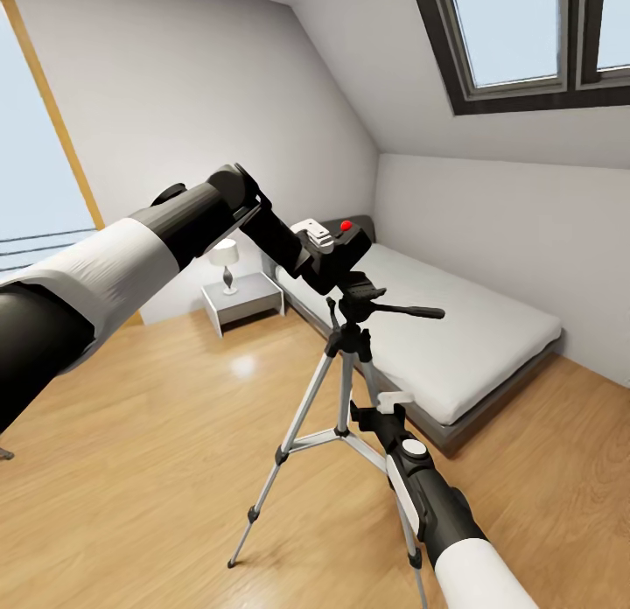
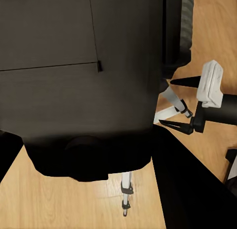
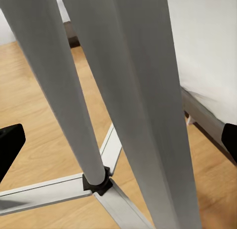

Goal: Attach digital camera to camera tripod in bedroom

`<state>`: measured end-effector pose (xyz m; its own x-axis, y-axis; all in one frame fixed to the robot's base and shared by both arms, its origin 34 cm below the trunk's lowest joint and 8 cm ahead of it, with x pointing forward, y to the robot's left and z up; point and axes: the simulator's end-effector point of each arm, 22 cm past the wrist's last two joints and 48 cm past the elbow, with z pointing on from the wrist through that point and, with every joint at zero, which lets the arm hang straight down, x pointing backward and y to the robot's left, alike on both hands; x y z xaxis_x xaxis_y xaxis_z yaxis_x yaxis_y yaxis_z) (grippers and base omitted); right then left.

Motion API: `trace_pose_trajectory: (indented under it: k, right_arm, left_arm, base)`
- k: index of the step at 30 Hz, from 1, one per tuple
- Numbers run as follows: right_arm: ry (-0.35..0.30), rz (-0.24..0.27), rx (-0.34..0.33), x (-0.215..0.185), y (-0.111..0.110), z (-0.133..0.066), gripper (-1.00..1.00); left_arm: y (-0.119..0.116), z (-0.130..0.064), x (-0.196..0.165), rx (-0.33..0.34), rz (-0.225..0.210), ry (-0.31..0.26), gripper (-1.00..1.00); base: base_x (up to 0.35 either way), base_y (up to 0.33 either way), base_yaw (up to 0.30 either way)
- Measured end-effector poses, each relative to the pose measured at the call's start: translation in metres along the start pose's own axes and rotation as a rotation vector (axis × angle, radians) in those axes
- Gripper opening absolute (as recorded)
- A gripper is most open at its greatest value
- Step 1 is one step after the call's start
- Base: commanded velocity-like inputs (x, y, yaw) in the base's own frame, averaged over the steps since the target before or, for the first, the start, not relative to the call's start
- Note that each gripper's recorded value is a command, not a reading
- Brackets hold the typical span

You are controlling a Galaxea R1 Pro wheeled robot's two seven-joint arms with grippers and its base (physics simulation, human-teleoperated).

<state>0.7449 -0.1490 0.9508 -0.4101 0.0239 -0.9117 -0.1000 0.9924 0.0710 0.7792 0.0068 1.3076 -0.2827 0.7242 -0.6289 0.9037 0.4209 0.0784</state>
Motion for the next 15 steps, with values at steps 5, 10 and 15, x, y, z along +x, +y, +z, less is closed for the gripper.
trace_pose_trajectory:
  k: [5,10,15]
  right_arm:
    - [0.003,0.001,-0.001,0.0016,0.0004,0.0006,1.00]
    - [0.007,0.002,0.000,0.0041,-0.0001,0.0015,1.00]
    - [0.012,0.002,0.000,0.0071,-0.0006,0.0025,1.00]
  left_arm:
    - [0.0002,0.0020,0.0007,0.003,-0.001,0.001,-1.00]
    - [0.0011,0.0045,0.0017,0.006,-0.003,0.002,-1.00]
    - [0.0021,0.0076,0.0034,0.009,-0.006,0.005,-1.00]
  base:
    - [0.000,0.000,0.000]
    - [0.000,0.000,0.000]
    - [0.000,0.000,0.000]
